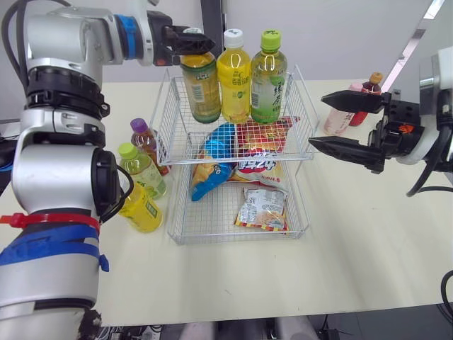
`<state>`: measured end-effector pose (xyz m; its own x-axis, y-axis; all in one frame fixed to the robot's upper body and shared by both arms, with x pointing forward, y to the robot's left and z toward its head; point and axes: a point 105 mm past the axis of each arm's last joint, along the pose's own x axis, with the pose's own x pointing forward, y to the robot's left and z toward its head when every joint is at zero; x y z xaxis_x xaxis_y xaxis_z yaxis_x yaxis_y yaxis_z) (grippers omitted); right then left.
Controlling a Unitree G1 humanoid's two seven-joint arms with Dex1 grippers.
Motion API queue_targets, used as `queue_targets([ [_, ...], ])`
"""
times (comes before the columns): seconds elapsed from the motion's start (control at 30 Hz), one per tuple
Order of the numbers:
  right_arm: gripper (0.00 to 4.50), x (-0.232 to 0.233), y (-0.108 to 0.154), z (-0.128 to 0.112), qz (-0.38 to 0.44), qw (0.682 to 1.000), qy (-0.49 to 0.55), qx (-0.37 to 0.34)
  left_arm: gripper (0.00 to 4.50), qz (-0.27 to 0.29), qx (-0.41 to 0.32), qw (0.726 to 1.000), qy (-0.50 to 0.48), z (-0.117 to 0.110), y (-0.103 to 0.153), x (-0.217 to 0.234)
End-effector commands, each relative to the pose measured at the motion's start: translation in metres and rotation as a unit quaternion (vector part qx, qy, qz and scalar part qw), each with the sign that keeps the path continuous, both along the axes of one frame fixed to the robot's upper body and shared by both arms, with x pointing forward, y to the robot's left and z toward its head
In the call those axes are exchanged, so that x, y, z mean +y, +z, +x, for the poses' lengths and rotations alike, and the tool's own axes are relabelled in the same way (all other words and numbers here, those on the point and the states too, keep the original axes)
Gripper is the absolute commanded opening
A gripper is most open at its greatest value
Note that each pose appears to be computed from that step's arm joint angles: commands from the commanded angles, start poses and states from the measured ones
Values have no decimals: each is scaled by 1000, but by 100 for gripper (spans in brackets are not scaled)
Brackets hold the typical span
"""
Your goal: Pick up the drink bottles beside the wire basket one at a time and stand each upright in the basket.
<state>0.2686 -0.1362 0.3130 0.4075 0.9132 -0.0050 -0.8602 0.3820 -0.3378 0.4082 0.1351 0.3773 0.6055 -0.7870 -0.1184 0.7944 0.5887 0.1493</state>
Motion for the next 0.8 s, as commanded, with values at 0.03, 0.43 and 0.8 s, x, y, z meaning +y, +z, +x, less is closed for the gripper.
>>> queue_targets([
  [0.03,450,0,12,-7,-5,999,2,-33,297,0,-28,999,-29,-11,15,-7],
  [0.43,450,2,10,-10,-15,999,7,-30,449,-3,-78,997,-13,-53,50,37],
  [0.8,450,6,3,1,-19,1000,17,-16,449,-4,-132,987,86,-114,42,104],
])
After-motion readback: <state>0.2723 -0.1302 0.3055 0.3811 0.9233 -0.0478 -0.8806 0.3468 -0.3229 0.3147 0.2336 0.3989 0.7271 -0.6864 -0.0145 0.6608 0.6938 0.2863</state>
